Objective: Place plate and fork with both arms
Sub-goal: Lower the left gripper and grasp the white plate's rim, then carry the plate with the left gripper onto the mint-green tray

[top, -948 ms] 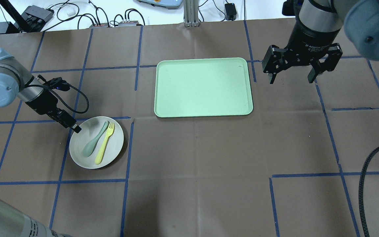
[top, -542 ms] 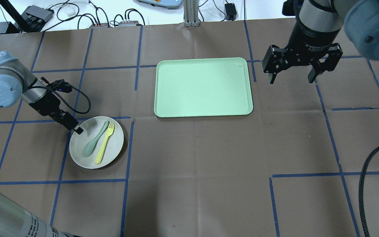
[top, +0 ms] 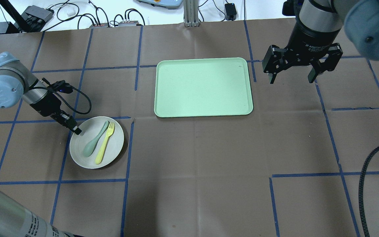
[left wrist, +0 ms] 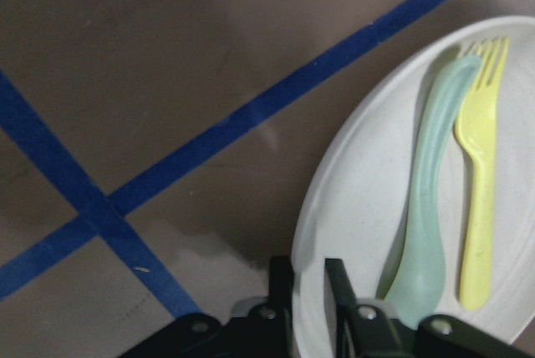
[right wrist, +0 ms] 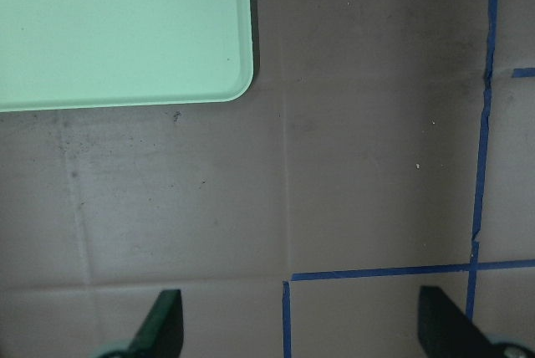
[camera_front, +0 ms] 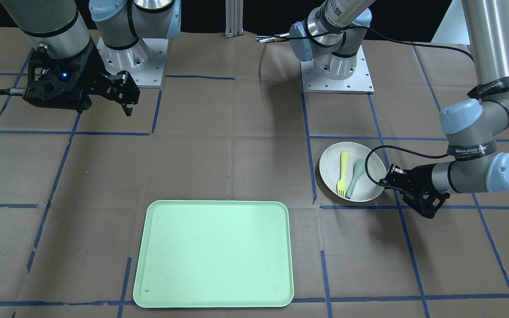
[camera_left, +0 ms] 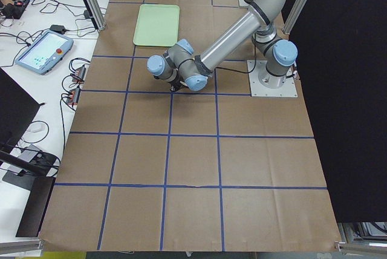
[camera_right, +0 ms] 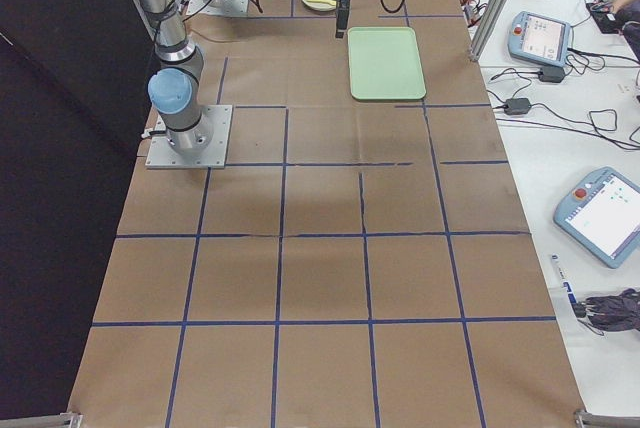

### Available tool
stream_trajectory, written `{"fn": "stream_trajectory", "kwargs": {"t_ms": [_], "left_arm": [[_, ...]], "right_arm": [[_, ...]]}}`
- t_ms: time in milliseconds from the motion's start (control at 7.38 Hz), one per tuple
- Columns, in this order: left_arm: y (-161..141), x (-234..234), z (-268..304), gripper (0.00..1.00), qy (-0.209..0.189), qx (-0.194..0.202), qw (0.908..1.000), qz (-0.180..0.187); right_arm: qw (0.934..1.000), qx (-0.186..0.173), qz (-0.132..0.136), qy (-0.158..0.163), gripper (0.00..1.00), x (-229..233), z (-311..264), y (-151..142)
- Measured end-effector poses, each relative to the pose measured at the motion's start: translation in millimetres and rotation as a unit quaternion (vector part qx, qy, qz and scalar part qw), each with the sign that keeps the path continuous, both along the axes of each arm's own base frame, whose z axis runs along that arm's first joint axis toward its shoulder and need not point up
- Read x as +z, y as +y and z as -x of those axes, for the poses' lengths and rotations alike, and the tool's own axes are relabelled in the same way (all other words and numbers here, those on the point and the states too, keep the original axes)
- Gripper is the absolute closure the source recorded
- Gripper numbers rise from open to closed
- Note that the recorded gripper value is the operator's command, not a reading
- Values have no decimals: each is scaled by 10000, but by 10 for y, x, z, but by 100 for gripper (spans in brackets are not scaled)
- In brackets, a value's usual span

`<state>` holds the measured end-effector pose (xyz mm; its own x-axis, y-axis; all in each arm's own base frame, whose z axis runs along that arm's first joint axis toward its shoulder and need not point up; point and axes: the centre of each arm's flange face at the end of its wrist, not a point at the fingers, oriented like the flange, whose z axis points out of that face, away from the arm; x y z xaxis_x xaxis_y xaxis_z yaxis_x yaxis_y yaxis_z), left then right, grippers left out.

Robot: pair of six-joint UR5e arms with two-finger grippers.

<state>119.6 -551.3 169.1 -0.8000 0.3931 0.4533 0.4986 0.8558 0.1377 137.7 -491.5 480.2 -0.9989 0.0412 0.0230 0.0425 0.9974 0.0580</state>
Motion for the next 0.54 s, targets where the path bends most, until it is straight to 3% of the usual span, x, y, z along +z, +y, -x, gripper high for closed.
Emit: {"fn": "stream_trajectory", "kwargs": {"t_ms": [135,542], "left_arm": [[0,-2,4,98,9,29,10000,-4],[-32,88,54,100,135,244,9996,87]], "right_arm": [[10000,-1,0,0,0,0,2,-1],[10000,-6,0,0,0,0,6,-2]]}}
